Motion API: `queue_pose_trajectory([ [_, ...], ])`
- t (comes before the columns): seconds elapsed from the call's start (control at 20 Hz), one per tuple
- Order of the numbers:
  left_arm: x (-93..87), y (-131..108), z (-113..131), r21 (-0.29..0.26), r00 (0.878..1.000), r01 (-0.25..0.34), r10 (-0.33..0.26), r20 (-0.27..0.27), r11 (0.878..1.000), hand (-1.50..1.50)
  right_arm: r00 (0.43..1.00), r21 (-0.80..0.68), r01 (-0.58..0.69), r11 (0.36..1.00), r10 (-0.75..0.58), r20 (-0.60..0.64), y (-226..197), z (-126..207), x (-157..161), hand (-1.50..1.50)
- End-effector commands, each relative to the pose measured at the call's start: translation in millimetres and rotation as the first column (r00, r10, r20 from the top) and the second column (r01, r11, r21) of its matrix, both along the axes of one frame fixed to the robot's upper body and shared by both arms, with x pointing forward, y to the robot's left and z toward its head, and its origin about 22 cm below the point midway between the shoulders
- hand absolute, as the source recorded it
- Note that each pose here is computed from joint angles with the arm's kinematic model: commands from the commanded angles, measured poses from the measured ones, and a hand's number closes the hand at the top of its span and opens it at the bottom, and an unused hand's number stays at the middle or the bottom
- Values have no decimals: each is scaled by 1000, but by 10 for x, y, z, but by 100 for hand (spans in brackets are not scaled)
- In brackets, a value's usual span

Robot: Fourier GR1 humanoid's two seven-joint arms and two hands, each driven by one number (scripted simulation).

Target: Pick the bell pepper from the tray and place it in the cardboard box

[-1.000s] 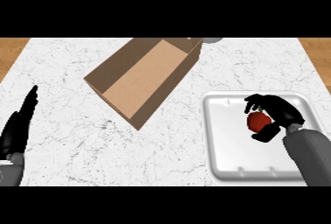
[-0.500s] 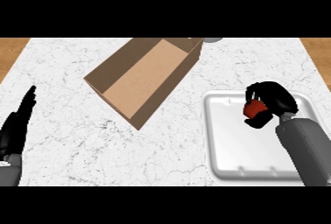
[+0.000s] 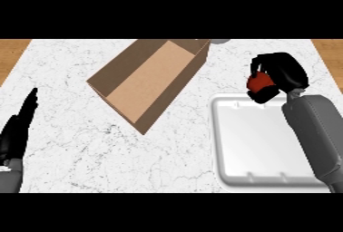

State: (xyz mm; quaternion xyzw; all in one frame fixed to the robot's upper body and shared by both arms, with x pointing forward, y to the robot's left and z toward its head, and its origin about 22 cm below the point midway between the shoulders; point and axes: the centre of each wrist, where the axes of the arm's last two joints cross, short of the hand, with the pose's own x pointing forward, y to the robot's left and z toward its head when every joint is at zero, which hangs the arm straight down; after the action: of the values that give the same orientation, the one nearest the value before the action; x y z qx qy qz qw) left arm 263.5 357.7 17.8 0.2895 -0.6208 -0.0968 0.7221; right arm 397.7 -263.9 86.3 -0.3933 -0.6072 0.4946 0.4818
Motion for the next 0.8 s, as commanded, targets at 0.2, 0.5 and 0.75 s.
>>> queue_pose_trajectory([
  [0.2,2,47,47,-9,1000,-5,5,-7,1000,0,949,81,-191,978,163,270,281,676,70,150],
  [0.5,85,111,-53,10,1000,-16,16,-11,1000,0,946,184,-283,941,244,212,927,882,139,150],
  [0.75,51,-47,-107,11,1000,8,-8,-1,1000,0,956,318,-287,904,248,160,1426,1061,221,150],
])
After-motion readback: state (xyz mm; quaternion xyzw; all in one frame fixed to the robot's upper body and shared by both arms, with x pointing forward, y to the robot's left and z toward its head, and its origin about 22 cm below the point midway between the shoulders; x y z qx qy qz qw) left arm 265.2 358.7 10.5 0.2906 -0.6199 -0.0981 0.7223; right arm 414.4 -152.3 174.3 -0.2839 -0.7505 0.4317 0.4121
